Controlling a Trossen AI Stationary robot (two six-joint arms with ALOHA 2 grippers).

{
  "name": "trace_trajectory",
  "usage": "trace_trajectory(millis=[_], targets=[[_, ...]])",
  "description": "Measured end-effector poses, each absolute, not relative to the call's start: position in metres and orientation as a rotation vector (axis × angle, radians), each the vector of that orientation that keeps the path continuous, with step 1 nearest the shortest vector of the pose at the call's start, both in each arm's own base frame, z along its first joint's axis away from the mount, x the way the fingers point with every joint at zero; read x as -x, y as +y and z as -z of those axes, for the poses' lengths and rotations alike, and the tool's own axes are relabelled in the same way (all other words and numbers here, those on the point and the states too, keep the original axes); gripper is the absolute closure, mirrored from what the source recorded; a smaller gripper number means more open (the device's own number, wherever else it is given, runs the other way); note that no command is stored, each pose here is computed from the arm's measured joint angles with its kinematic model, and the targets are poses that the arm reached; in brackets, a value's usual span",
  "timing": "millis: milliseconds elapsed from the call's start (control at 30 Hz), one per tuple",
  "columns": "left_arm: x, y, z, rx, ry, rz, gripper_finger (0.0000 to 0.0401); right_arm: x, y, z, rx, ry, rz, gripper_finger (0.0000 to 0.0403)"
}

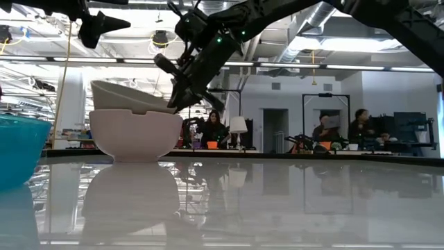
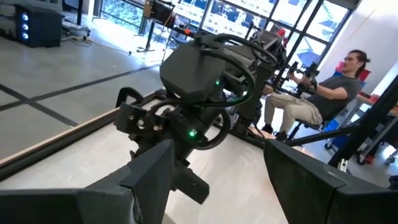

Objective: Nest bowls inside each other
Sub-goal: Stack the gray bowl on top of the light orange bowl, then stack the light blue patterned bowl on top of the gray bowl

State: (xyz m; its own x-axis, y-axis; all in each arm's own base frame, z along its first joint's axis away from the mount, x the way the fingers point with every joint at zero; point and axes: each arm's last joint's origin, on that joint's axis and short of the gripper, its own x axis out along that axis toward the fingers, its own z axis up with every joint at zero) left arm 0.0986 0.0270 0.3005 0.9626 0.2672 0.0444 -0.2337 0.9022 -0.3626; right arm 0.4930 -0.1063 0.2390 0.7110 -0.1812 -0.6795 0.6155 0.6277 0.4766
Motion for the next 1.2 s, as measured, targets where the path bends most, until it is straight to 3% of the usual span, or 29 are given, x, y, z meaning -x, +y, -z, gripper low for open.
trace_trajectory(millis=[433,767,967,1200], targets=[[-0.099,0.027,-0.300,0.373,-0.087,-0.259,0.0163,-0.492,-0.107,-0.241,-0.789,0.631,0.498,0.0282],[-0.099,0.027,-0.300,0.379,-0.087,-0.252,0.0163,-0.486,-0.127,-0.278,-0.724,0.627,0.504,0.0188],[-0.099,0.026,-0.300,0.379,-0.084,-0.239,0.0163,-0.478,-0.141,-0.290,-0.760,0.653,0.489,0.0175],[-0.099,0.026,-0.300,0.380,-0.081,-0.223,0.0163,-0.471,-0.111,-0.287,-0.800,0.884,0.165,0.0190]])
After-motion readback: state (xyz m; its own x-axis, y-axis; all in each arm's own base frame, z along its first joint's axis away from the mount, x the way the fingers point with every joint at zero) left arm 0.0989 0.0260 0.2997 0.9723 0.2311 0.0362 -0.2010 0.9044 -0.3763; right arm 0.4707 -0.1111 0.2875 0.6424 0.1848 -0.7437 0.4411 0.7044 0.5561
